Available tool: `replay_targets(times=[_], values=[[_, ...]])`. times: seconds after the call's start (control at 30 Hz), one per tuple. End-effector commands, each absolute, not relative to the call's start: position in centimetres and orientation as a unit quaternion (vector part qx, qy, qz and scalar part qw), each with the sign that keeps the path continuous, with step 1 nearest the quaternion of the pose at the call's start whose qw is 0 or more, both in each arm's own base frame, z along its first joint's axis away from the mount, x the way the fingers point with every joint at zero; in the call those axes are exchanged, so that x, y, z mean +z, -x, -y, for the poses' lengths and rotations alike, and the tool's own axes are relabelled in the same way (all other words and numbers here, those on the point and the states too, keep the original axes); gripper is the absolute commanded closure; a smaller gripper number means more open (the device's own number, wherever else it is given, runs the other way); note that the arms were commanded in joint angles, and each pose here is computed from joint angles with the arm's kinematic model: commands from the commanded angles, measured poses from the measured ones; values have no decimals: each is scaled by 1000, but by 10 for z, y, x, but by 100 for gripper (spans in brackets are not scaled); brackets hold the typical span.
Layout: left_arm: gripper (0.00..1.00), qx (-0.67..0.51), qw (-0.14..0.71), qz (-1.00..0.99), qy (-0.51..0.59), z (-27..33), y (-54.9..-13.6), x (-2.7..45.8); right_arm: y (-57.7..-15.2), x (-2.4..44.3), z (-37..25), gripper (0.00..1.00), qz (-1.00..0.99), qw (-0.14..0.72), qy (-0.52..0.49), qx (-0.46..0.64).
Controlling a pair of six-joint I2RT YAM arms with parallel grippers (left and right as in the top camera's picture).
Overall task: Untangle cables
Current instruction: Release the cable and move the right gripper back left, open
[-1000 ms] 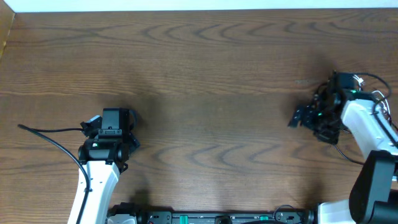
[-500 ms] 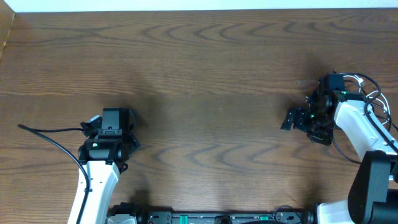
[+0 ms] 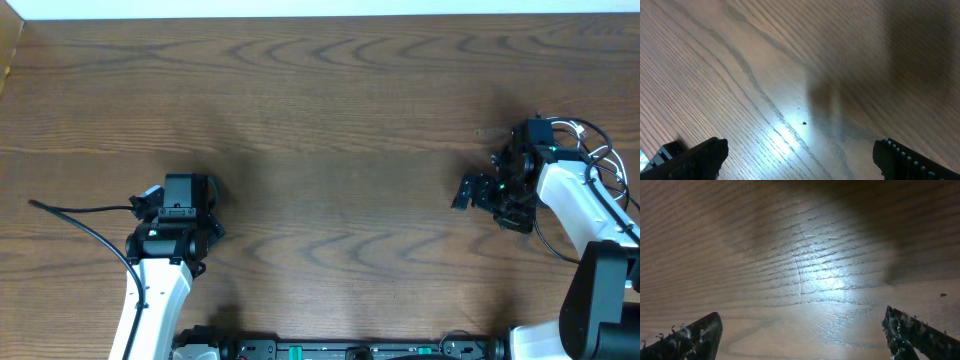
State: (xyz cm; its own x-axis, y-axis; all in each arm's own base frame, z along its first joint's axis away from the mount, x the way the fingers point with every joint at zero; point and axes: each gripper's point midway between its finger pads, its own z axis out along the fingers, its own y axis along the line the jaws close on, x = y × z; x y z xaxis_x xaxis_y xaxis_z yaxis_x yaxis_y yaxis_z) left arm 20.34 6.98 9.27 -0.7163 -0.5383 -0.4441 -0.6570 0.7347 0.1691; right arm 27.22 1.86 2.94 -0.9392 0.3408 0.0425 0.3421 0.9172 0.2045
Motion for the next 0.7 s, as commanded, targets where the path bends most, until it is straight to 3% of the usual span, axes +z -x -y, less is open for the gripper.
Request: replay_targets(times=[0.0,0.47,0.67], values=[[2,168,190,-908,334,-74,-203,96,-275,42,-20,1,979,-20,170,-109],[2,168,190,-908,334,-74,-203,96,-270,142,-20,1,956,-220,144,-130],[2,168,190,-908,334,-74,-203,96,-224,128,-23,1,948,-253,139,-132]])
